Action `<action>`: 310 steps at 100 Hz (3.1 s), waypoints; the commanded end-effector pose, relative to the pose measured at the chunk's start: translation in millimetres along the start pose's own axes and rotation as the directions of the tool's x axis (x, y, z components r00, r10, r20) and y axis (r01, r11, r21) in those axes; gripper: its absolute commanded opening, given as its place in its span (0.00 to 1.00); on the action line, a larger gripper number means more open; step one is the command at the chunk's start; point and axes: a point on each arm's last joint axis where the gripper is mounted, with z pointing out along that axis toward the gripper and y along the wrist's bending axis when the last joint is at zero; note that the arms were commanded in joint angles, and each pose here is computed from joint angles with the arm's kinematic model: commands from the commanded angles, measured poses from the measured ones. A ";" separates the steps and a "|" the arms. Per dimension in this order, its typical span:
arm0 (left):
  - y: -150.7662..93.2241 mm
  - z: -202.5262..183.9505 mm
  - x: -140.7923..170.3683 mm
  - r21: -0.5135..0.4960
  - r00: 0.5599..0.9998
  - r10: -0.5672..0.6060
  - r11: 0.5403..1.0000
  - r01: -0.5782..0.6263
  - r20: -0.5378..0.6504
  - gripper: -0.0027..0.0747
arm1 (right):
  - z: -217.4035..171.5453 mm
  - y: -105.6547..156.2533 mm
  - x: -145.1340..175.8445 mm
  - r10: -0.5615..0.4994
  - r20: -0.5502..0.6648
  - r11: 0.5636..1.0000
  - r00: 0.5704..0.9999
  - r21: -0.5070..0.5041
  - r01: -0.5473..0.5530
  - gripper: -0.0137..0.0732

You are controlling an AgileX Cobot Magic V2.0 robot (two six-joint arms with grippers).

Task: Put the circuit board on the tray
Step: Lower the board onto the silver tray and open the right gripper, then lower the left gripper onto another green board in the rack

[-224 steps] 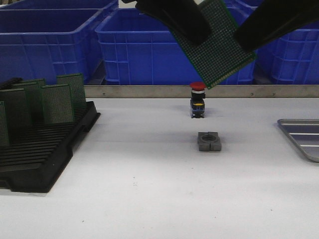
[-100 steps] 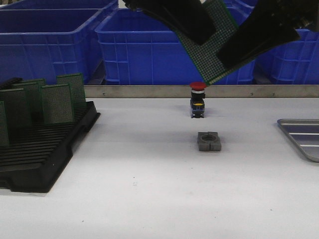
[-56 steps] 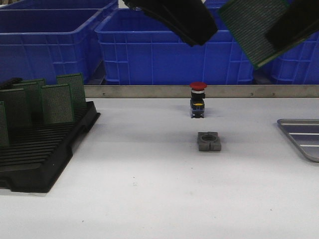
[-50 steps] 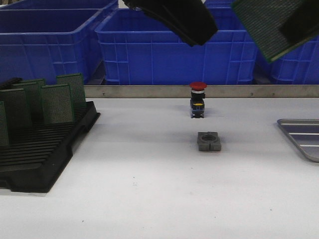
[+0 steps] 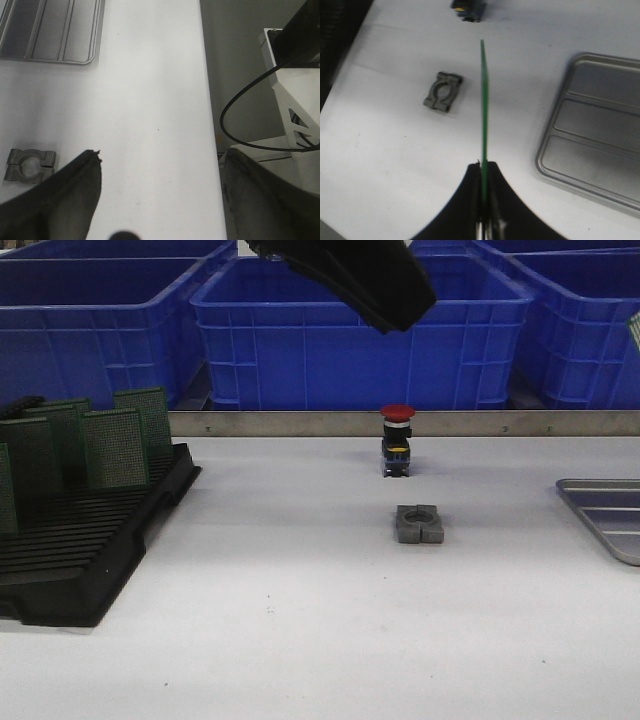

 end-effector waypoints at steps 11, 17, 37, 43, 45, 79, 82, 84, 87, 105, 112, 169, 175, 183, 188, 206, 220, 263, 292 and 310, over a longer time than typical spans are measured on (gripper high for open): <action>-20.3 -19.9 -22.3 0.033 0.996 0.034 0.999 -0.037 0.080 0.66 | 13.5 -26.1 -8.9 0.180 0.050 0.984 0.982 -0.002 -0.180 0.08; -20.3 -19.9 -22.3 0.033 0.996 0.034 0.999 -0.037 0.080 0.66 | 21.7 -31.8 -8.0 0.217 0.043 0.976 0.975 -0.019 -0.216 0.08; -20.4 -19.9 -22.5 0.034 0.996 0.033 0.999 -0.036 0.082 0.66 | 49.8 -53.6 -0.7 0.312 0.001 0.950 0.950 -0.029 -0.312 0.08; -20.4 -19.9 -22.5 0.034 0.996 0.033 0.999 -0.036 0.082 0.66 | 57.1 -59.3 2.1 0.334 -0.011 0.942 0.943 -0.027 -0.334 0.08; -20.4 -19.9 -22.5 0.034 0.996 0.033 0.999 -0.036 0.082 0.66 | 58.6 -60.4 2.6 0.339 -0.013 0.940 0.941 -0.027 -0.339 0.08; -20.5 -19.9 -22.6 0.035 0.996 0.032 0.999 -0.035 0.084 0.66 | 78.1 -75.4 9.8 0.409 -0.029 0.912 0.912 -0.021 -0.410 0.08; -20.4 -19.9 -22.5 0.034 0.996 0.033 0.999 -0.036 0.083 0.66 | 79.5 -76.3 10.5 0.415 -0.031 0.909 0.909 -0.022 -0.416 0.08; -20.4 -19.9 -22.5 0.034 0.996 0.033 0.999 -0.036 0.083 0.66 | 80.1 -76.7 10.8 0.416 -0.033 0.909 0.909 -0.022 -0.417 0.08; -20.4 -19.9 -22.5 0.034 0.996 0.033 0.999 -0.036 0.083 0.66 | 80.4 -76.9 11.0 0.417 -0.034 0.908 0.908 -0.022 -0.418 0.08; -20.4 -19.9 -22.5 0.034 0.996 0.033 0.999 -0.036 0.083 0.66 | 81.1 -78.9 11.1 0.421 -0.026 0.907 0.907 -0.012 -0.422 0.08; -20.4 -19.9 -22.5 0.034 0.996 0.033 0.999 -0.036 0.083 0.66 | 81.1 -79.6 10.9 0.421 -0.020 0.907 0.907 -0.006 -0.422 0.08; -20.4 -19.9 -22.5 0.034 0.996 0.033 0.999 -0.036 0.083 0.66 | 87.0 -84.4 15.3 0.438 -0.040 0.899 0.898 -0.006 -0.439 0.09; -20.4 -19.9 -22.5 0.034 0.996 0.033 0.999 -0.036 0.083 0.66 | 87.0 -84.2 15.4 0.438 -0.042 0.899 0.898 -0.007 -0.439 0.14; -20.4 -19.9 -22.5 0.034 0.996 0.033 0.999 -0.036 0.083 0.66 | 87.0 -83.7 15.5 0.438 -0.045 0.898 0.898 -0.012 -0.439 0.23; -20.4 -19.9 -22.5 0.034 0.996 0.033 0.999 -0.036 0.083 0.66 | 87.0 -83.7 15.5 0.438 -0.045 0.898 0.898 -0.012 -0.439 0.30; -20.4 -19.9 -22.5 0.034 0.996 0.033 0.999 -0.036 0.083 0.66 | 87.0 -83.9 15.4 0.439 -0.044 0.898 0.898 -0.010 -0.439 0.57; -20.4 -19.9 -22.5 0.034 0.996 0.033 0.999 -0.036 0.083 0.66 | 87.1 -85.9 14.9 0.439 -0.029 0.899 0.898 0.008 -0.439 0.72; -20.4 -19.9 -22.5 0.034 0.996 0.033 0.999 -0.036 0.083 0.66 | 85.8 -86.3 13.9 0.435 -0.017 0.900 0.900 0.018 -0.435 0.77; -11.9 -36.4 -16.4 -0.030 0.998 0.045 0.999 -0.043 0.049 0.66 | 85.5 -85.6 13.8 0.435 -0.020 0.901 0.900 0.013 -0.435 0.77; 4.4 -76.7 -7.9 -0.200 0.995 0.083 0.976 -0.091 -0.048 0.66 | 85.5 -85.3 13.9 0.435 -0.022 0.901 0.900 0.011 -0.435 0.77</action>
